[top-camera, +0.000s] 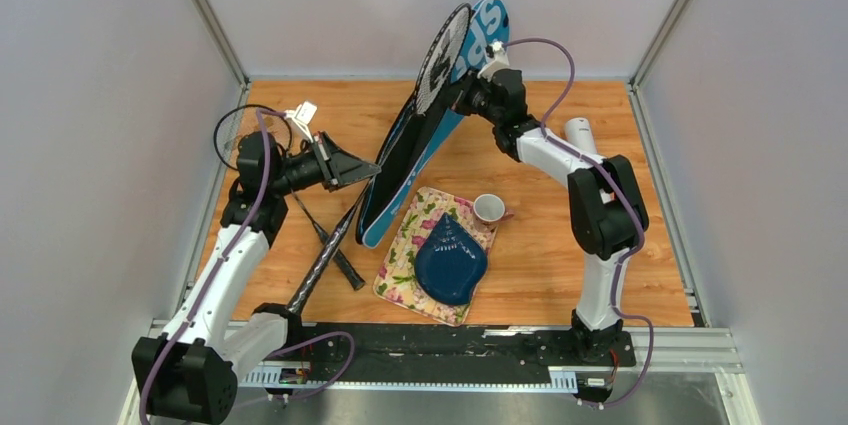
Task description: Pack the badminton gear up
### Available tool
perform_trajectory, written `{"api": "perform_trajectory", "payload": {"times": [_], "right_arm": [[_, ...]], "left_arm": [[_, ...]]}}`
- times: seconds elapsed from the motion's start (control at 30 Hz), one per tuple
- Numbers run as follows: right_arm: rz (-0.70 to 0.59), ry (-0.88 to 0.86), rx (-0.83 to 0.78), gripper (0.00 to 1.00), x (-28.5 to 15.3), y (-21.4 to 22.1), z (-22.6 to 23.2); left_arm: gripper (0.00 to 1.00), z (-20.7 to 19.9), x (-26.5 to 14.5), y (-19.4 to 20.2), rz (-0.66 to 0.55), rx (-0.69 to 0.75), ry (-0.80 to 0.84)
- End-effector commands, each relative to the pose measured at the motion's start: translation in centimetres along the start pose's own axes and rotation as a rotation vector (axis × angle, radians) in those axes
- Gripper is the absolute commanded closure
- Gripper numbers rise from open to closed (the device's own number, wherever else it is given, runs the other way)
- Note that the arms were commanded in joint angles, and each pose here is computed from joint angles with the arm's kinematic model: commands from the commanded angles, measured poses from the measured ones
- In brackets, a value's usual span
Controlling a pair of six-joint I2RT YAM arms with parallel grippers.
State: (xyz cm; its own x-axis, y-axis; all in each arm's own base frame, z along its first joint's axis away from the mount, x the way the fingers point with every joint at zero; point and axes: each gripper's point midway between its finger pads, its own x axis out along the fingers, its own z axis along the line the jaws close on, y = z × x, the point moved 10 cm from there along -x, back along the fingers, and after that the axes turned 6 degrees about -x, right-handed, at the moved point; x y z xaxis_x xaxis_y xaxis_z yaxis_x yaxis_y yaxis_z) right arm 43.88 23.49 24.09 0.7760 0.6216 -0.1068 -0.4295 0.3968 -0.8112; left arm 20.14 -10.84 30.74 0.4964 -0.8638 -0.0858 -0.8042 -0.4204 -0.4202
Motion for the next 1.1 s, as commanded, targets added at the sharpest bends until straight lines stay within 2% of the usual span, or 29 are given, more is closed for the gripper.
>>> {"api": "perform_trajectory", "payload": {"times": [0.0, 0.23, 0.47, 0.77, 0.93, 1.07], "right_arm": [[-0.128, -0.136, -0.021, 1.00, 0.1, -3.8, 1.1], [-0.140, -0.175, -0.015, 1.00, -0.3, -4.2, 0.6], [-0.149, -0.245, -0.017, 1.00, -0.7, -4.6, 0.1], [-0.125, -0.339, -0.056, 1.00, -1.2, -4.1, -0.1], [-0.106, -0.366, -0.055, 1.00, -0.9, -3.3, -0.5], [-0.096, -0.345, -0.046, 1.00, -0.6, -2.4, -0.5]], "left_arm": [[1.00, -0.5, -0.4, 0.5, 0.010, -0.018, 0.019], [1.00, 1.0, -0.7, 0.3, -0.022, -0.059, -0.037], [1.00, 1.5, -0.1, -0.7, 0.058, -0.064, 0.018], [1.00, 3.3, 0.8, -1.0, 0.140, -0.172, 0.007], [1.00, 4.4, 2.2, -2.7, 0.179, -0.249, -0.016], [1.00, 5.1, 3.6, -4.5, 0.174, -0.251, -0.037]]}}
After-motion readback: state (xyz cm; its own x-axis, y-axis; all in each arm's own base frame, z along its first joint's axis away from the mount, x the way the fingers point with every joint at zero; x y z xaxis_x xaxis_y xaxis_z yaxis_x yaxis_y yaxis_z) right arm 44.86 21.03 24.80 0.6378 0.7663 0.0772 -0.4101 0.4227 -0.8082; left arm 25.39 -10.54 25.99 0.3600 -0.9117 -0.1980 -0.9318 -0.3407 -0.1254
